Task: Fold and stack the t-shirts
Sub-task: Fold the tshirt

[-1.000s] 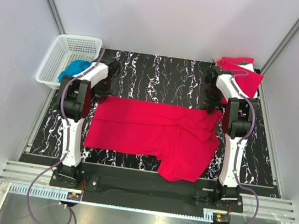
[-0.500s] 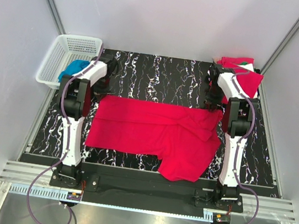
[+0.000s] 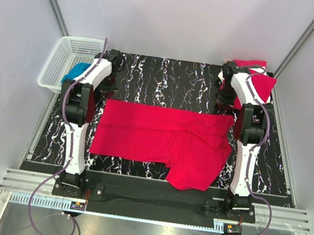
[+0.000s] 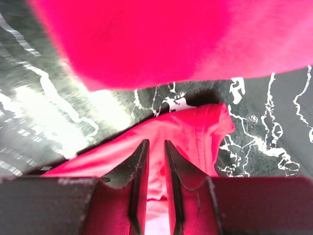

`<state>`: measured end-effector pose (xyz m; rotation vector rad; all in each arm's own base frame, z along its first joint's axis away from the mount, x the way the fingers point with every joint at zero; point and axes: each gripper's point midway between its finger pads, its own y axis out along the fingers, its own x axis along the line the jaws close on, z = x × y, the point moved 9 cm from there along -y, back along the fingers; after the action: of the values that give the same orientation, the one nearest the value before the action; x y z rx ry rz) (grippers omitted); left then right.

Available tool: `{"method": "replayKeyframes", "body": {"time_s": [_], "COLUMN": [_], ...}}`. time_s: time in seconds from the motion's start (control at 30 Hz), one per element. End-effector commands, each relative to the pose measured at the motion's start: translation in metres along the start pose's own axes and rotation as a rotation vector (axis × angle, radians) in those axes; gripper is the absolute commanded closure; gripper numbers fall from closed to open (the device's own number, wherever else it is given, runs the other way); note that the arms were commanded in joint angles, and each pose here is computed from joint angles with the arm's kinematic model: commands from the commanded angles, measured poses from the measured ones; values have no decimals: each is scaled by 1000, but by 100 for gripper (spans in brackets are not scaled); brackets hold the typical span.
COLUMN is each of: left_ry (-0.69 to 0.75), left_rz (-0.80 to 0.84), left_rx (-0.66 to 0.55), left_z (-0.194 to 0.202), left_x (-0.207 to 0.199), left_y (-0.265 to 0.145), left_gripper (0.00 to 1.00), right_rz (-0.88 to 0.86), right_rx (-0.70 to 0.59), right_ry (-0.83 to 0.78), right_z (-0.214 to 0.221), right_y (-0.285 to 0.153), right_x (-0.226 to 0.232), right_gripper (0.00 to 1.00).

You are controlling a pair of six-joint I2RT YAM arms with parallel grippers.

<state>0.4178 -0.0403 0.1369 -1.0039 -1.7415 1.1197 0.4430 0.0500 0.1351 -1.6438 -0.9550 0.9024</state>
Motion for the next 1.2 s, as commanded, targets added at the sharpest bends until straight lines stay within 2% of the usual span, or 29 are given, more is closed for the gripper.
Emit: {"method": "replayKeyframes", "body": {"time_s": [0.0, 0.13, 0.27, 0.33, 0.53, 0.73, 1.07, 1.1, 1.13, 1.17], "left_ry": [-27, 5, 37, 53, 93, 170, 169, 166, 167, 163], "left_rz": [74, 130, 218, 269, 341, 311, 261, 261, 261, 262], "left_rx": [-91, -65, -95, -95, -24, -46, -70, -63, -52, -48], "left_z": [-13, 6, 26, 35, 48, 62, 70, 71, 73, 74], "left_x": [7, 7, 7, 1, -15, -34, -18, -18, -19, -19], "left_y": [-52, -64, -88, -90, -79, -89, -104, -103, -101, -100], "left_gripper": [88, 86, 79, 76, 75, 75, 75, 75, 75, 75], "right_rz": [-107, -186, -284, -310, -353, -418, -476, -484, -492, -499], "right_rx": [-109, -70, -41, -28, 53, 96, 164, 158, 160, 166], "right_ry": [21, 6, 5, 0, -47, -96, -132, -131, -134, -137], "right_z": [-11, 10, 36, 42, 58, 68, 77, 76, 77, 77], "right_y": [-66, -79, -77, -77, -68, -48, -18, -16, -16, -14], "right_x": [-9, -14, -13, -13, -6, 0, 11, 13, 14, 15], "right_gripper": [75, 75, 66, 66, 65, 65, 63, 62, 54, 53]}}
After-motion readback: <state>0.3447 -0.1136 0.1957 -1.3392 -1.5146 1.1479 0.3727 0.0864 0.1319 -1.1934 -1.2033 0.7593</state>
